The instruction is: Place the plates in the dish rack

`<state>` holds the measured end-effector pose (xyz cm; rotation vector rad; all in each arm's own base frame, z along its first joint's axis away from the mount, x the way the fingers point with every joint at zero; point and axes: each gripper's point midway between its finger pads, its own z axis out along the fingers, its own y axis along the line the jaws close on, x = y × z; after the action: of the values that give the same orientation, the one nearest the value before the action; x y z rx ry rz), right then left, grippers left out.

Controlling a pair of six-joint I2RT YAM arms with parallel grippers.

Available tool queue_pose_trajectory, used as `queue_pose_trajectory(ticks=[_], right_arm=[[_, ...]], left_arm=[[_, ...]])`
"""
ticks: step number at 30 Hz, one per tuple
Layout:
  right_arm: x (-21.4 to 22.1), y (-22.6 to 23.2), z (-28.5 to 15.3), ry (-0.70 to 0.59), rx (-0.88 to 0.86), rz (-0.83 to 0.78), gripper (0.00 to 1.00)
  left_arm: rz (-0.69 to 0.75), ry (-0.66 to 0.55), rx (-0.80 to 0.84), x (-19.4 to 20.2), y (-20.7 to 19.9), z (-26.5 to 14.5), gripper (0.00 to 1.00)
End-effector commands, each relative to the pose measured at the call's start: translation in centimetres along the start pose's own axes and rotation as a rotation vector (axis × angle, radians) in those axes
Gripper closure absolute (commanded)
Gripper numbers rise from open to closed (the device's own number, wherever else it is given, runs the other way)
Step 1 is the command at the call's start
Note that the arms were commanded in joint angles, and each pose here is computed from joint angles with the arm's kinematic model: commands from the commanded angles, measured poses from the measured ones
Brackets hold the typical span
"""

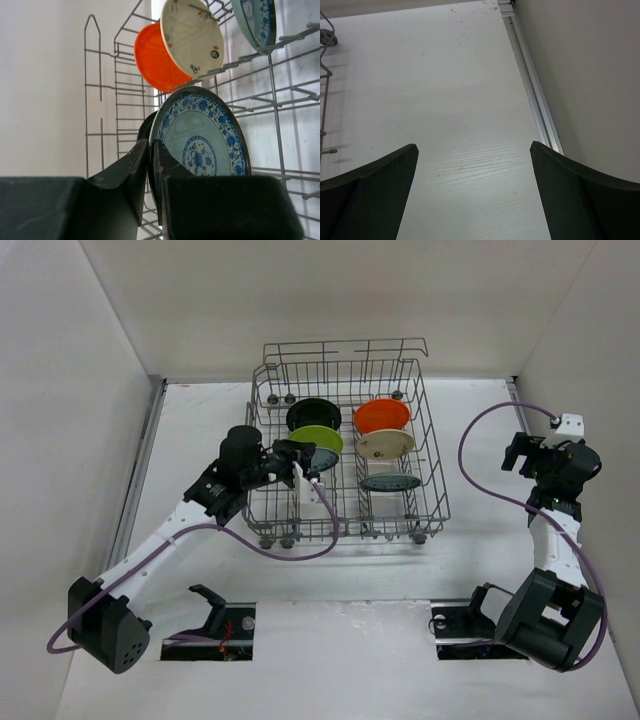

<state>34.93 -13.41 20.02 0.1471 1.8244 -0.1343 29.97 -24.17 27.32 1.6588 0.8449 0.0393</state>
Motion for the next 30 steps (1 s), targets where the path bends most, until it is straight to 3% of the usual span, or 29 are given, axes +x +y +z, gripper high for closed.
queue_pose_trajectory(ticks=[1, 30], right_arm=[[-2.2, -0.1, 0.1, -0.074, 0.013, -0.007, 0.00], [-2.5, 0.1, -0.1, -0.088, 0.003, -0.005, 0.00]], left_arm=[[0.072, -0.115, -0.061, -2.5, 2.1, 0.1, 0.92], [-0.017, -0.178, 0.088, -2.8, -5.1, 2.1, 0.92]])
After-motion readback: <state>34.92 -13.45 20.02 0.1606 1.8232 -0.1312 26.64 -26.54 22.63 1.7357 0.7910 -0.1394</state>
